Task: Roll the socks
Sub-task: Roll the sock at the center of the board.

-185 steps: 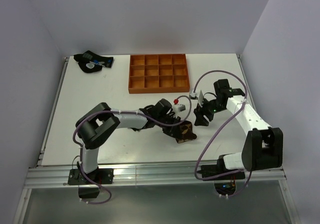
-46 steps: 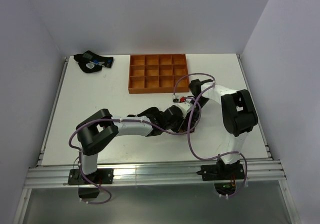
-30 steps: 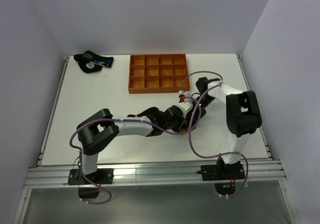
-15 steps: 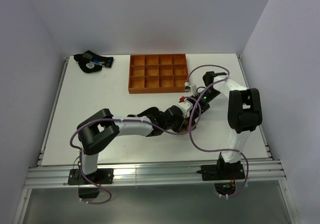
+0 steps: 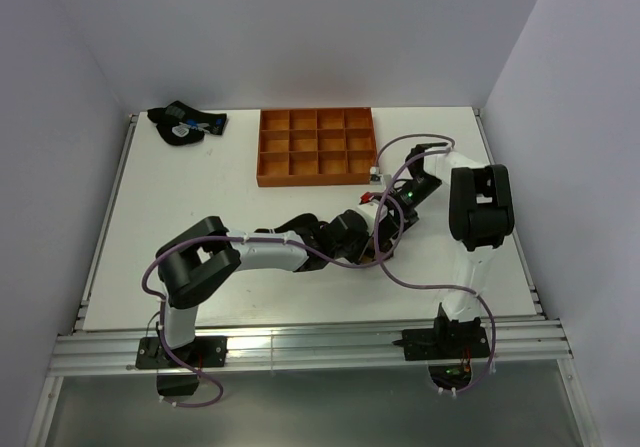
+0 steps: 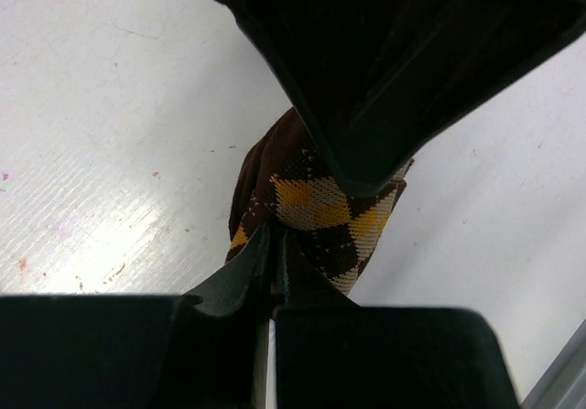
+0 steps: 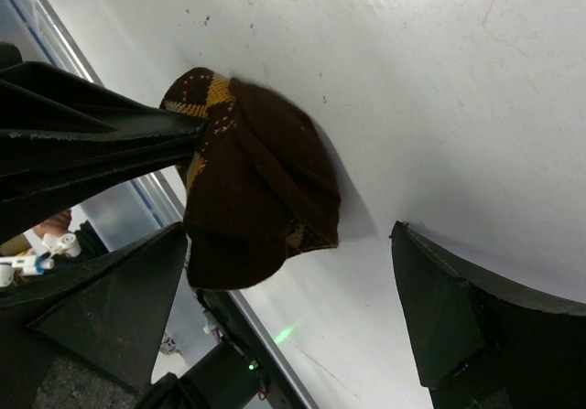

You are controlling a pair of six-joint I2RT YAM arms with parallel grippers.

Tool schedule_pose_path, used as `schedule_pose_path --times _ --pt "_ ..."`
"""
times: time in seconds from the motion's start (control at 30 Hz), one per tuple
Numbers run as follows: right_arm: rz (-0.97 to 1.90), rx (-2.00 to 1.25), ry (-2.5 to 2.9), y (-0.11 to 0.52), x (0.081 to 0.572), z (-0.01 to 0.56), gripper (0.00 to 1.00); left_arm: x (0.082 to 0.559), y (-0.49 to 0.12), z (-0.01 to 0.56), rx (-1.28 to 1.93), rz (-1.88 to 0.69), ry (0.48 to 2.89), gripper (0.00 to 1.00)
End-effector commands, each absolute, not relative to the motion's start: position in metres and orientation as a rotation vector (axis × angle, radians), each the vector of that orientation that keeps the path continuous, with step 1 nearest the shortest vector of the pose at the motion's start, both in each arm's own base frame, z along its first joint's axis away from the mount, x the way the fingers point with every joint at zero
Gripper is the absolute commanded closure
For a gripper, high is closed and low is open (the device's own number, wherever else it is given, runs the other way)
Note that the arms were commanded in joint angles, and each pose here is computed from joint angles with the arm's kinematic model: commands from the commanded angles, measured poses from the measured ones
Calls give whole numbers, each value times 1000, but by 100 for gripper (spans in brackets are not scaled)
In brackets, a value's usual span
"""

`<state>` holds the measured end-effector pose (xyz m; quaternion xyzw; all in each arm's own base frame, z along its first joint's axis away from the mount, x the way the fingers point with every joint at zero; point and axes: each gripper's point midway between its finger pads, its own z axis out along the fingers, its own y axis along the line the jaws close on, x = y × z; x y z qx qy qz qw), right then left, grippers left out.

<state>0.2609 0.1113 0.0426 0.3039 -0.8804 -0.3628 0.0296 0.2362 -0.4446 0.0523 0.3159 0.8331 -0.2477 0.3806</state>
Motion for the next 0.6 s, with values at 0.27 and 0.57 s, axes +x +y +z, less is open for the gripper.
schedule_pose_path --times 0.27,0.57 --pt "-1100 936 -2630 119 244 38 12 218 -429 9 910 -540 2249 93" --pt "-1032 877 -2631 116 238 22 38 221 -434 17 919 -540 2211 93"
